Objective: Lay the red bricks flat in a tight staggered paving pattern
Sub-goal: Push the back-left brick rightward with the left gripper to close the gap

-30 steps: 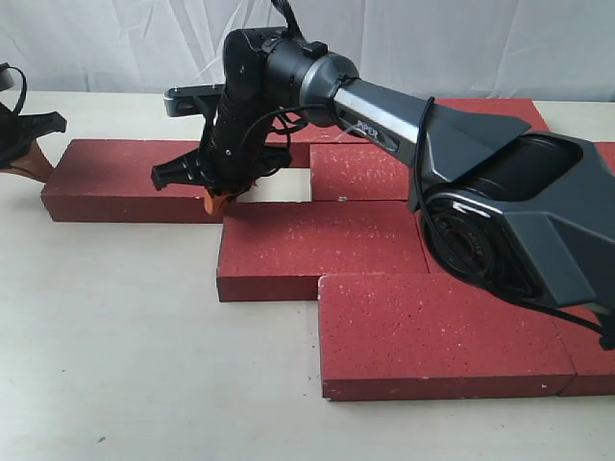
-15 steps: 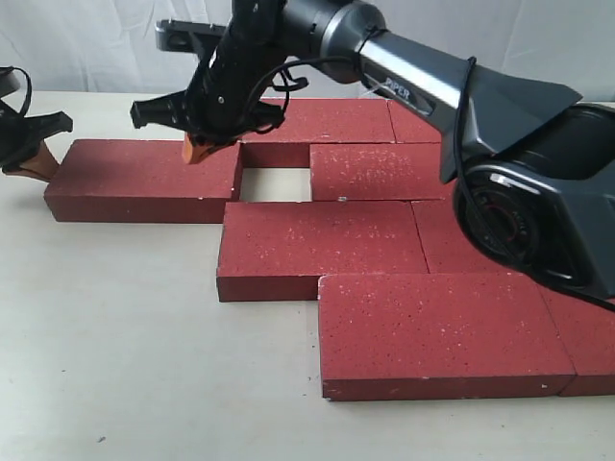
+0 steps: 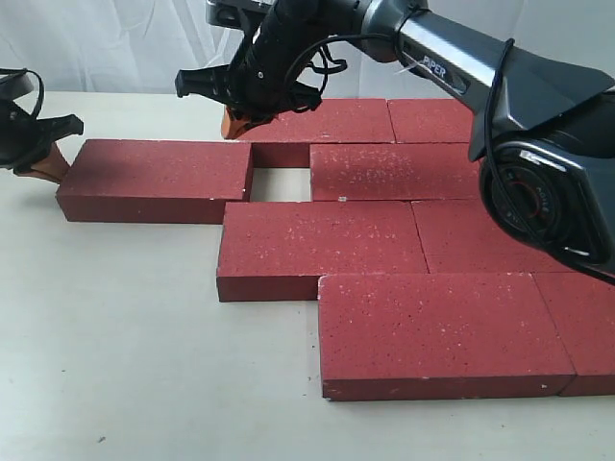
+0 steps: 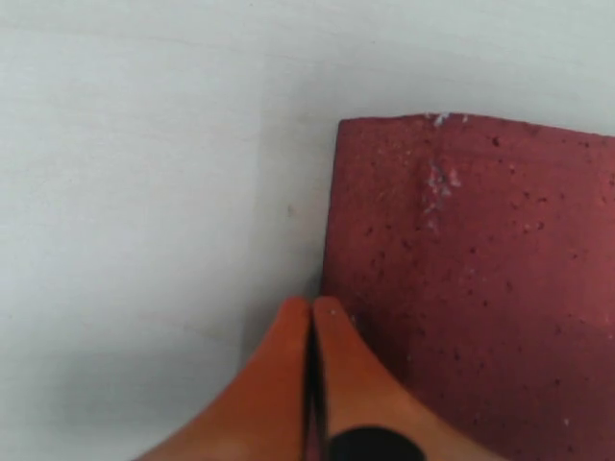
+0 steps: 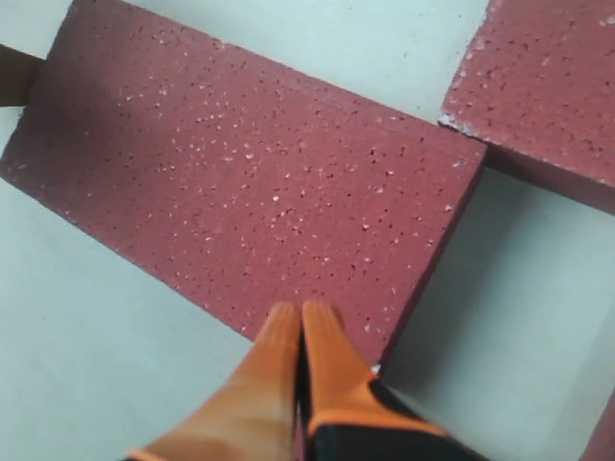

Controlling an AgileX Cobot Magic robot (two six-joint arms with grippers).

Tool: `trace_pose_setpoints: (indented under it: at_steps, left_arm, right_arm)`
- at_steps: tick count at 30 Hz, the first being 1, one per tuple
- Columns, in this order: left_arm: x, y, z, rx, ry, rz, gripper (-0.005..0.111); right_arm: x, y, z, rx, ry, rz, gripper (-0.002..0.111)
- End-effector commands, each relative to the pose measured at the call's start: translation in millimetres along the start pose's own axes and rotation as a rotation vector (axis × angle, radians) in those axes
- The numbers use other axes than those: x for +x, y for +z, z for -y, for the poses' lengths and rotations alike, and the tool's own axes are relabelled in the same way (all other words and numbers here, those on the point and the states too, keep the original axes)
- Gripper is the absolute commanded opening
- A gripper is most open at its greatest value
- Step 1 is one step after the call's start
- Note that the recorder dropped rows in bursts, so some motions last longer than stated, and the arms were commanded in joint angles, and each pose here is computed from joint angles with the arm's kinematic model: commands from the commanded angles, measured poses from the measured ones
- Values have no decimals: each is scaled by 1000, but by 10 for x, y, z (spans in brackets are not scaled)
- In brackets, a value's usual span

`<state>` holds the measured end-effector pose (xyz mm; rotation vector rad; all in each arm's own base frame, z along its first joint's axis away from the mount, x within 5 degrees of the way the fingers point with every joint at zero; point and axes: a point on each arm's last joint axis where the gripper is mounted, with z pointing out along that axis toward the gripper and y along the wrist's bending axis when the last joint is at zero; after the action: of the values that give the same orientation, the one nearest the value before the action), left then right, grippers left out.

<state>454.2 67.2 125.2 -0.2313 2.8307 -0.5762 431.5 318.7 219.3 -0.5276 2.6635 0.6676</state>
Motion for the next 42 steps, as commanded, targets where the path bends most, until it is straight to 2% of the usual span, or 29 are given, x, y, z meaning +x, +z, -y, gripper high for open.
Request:
trace_pose_setpoints:
  at_steps: [1, 4, 8, 17, 31, 42]
  left_arm:
    - [-8, -23, -60, -19, -6, 7, 0]
    - [-6, -56, -135, -25, -20, 8, 0]
    - [6, -52, -123, -20, -19, -5, 0]
    - [16, 48, 114, -1, 23, -22, 0]
    - [44, 124, 312, 25, 43, -46, 0]
    - [76, 221, 547, 36, 89, -60, 0]
  right_arm:
    - [-2, -68, 32, 26, -9, -15, -1]
    - [-1, -78, 65, 29, -3, -25, -1]
    - [-12, -89, 100, 31, 4, -22, -1]
    - [-12, -89, 100, 32, 3, -22, -1]
    - [-13, -89, 107, 40, -1, -21, -1]
    - [-13, -89, 110, 43, -2, -21, -1]
